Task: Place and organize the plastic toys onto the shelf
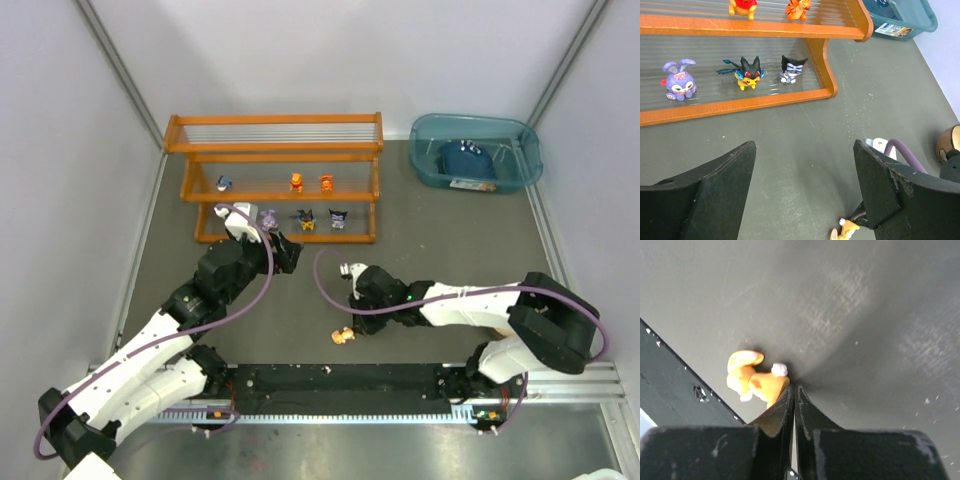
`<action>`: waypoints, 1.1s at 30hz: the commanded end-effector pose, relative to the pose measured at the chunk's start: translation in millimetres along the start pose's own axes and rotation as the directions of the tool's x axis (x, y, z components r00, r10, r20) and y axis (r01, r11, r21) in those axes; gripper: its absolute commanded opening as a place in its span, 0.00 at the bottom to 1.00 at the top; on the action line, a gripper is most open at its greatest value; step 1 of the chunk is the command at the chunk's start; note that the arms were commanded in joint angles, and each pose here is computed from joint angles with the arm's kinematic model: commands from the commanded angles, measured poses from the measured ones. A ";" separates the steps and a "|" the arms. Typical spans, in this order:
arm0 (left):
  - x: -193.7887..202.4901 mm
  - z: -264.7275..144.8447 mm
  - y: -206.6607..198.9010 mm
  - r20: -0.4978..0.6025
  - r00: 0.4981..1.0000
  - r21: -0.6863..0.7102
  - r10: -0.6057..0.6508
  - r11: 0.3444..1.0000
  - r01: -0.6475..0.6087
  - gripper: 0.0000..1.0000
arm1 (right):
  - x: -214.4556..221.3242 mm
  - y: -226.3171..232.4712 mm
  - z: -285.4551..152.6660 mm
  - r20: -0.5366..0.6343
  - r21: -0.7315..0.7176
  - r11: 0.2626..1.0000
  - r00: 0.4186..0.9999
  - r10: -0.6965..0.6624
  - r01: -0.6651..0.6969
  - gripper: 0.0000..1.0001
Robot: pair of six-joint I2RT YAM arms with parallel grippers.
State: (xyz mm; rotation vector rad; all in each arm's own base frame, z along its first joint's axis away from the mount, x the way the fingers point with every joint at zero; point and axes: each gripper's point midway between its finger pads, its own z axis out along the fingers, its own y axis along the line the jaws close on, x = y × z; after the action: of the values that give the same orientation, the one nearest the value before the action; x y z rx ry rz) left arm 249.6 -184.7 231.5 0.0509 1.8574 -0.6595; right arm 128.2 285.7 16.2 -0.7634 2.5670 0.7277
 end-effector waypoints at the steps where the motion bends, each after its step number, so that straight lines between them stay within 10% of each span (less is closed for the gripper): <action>1: -6.7 -1.0 -3.0 0.031 0.999 0.015 -0.017 1.000 0.016 0.84 | 40.0 -0.3 -12.8 -0.116 -0.002 1.000 0.993 0.005 -0.005 0.00; 8: -6.0 -2.3 2.1 0.037 0.999 -0.006 -0.016 1.000 0.016 0.85 | 32.2 6.8 -39.8 -0.034 -0.051 0.997 0.997 -0.065 0.063 0.01; 15: -8.1 -4.4 5.1 0.052 0.998 -0.021 -0.019 1.000 0.020 0.85 | -7.1 20.9 -56.8 0.102 -0.071 0.977 0.976 -0.195 0.203 0.37; 33: -11.0 -8.6 8.7 0.065 0.998 -0.036 -0.013 0.999 0.015 0.85 | -54.4 35.7 -51.3 0.238 -0.049 0.710 0.698 -0.675 0.703 0.49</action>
State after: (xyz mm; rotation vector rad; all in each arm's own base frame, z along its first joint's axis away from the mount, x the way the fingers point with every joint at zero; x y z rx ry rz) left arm 248.4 -175.4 233.2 0.0150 1.8386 -0.6375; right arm 132.5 290.8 74.3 -1.3574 2.0406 0.7027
